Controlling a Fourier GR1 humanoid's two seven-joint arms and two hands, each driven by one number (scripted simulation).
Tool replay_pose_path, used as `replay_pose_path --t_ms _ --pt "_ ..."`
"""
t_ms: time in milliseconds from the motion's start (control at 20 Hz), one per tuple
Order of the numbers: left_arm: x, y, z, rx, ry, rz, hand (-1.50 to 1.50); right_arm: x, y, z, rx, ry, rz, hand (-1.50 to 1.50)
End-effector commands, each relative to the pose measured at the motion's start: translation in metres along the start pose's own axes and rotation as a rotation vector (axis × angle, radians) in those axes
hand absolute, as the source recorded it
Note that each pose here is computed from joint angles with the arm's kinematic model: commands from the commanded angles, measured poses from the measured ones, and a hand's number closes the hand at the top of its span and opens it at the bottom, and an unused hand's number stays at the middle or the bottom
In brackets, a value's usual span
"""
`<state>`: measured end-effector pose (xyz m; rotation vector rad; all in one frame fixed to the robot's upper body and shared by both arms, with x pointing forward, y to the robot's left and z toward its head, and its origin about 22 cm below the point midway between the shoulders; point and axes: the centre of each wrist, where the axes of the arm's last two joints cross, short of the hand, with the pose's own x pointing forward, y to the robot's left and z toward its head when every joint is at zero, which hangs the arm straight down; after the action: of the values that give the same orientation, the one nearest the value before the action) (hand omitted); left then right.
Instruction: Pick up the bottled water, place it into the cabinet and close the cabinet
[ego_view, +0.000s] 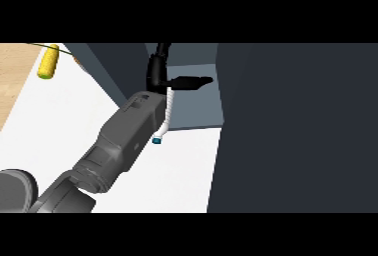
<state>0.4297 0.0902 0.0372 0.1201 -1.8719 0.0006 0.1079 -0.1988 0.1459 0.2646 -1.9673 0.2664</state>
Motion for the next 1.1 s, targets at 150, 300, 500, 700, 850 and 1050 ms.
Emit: replay_pose_path --t_ms 150,300,500,700,850,1050 --pt "0.020 -0.011 -0.011 -0.160 -0.041 0.189 -1.50 0.007 -0.011 -0.006 -0.002 -0.008 0.000 -1.50" --pt "0.001 -0.005 0.009 -0.157 -0.027 0.246 -1.50 0.022 -0.006 0.006 -0.023 -0.005 -0.012 -1.50" --pt "0.015 -0.017 0.014 -0.191 -0.024 0.306 -1.50 0.023 -0.004 0.000 -0.028 0.002 0.008 -1.50" --pt "0.010 -0.025 0.051 -0.203 0.002 0.351 -1.50 0.019 -0.003 0.000 -0.026 0.010 0.028 -1.50" --pt "0.019 -0.025 0.058 -0.223 0.005 0.378 1.50 0.032 -0.001 0.003 -0.032 -0.005 0.010 -1.50" --pt "0.003 0.005 0.089 -0.196 0.037 0.375 1.50 0.025 -0.001 0.001 0.042 0.015 0.090 -1.50"
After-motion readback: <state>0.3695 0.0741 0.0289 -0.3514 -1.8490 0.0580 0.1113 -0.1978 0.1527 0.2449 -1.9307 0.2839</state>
